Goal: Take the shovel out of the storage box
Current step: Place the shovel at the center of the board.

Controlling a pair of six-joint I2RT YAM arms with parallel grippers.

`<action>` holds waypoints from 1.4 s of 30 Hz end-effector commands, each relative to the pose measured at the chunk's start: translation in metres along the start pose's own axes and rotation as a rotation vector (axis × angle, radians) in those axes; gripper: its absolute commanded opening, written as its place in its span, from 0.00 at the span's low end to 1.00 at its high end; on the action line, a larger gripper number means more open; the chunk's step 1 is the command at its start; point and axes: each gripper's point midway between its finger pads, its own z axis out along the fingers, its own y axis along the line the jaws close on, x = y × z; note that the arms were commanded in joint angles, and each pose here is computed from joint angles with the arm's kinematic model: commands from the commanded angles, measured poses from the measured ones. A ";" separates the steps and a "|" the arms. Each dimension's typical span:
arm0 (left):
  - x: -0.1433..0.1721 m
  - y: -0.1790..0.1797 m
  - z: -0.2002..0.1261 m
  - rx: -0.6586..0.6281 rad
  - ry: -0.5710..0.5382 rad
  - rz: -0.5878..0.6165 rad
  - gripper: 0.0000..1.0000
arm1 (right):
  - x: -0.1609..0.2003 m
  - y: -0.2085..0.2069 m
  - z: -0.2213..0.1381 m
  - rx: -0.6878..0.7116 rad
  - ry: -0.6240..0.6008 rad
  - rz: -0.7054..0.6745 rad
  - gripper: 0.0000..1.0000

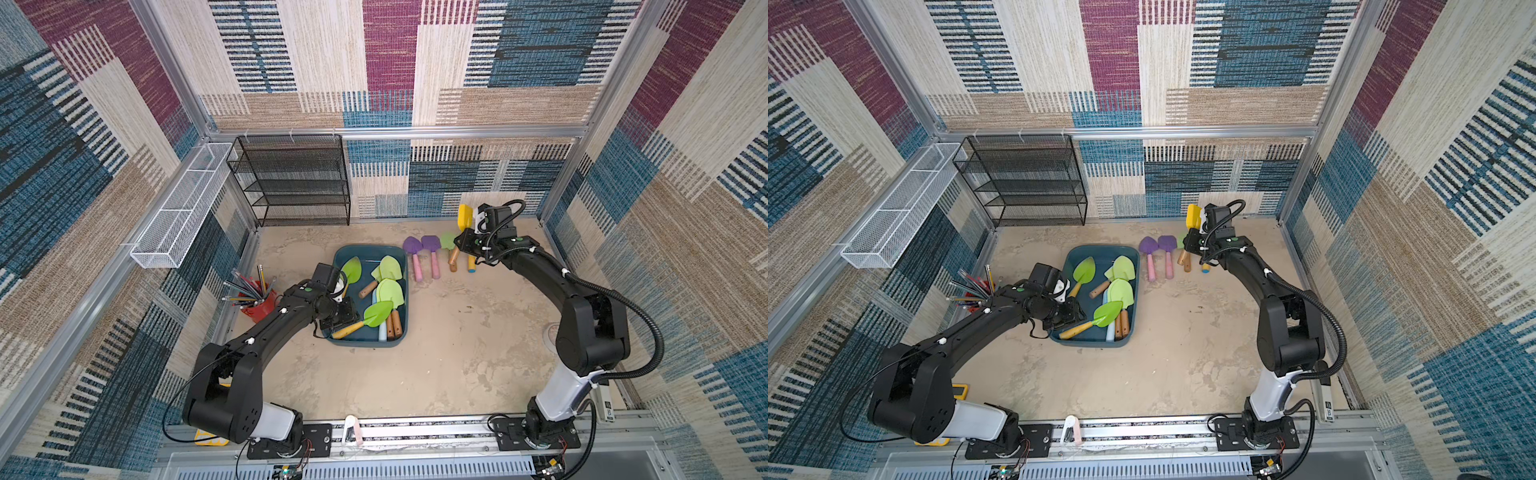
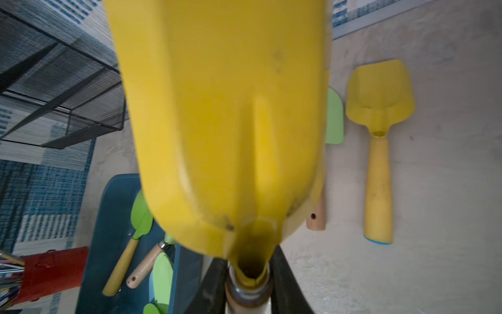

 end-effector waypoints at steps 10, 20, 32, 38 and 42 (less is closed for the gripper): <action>-0.018 0.000 0.020 0.018 -0.068 -0.002 0.44 | 0.001 -0.078 0.013 0.326 -0.005 -0.054 0.24; -0.016 0.006 0.032 0.004 -0.053 -0.013 0.44 | -0.001 -0.139 0.025 0.473 0.005 -0.016 0.23; -0.010 0.007 0.044 0.022 -0.011 -0.006 0.44 | 0.004 -0.166 0.051 0.511 0.048 0.005 0.24; 0.002 0.005 0.048 0.057 0.032 0.003 0.44 | 0.010 -0.178 0.063 0.537 0.076 0.001 0.26; 0.009 0.005 0.048 0.070 0.048 0.001 0.44 | 0.009 -0.184 0.069 0.549 0.083 0.002 0.26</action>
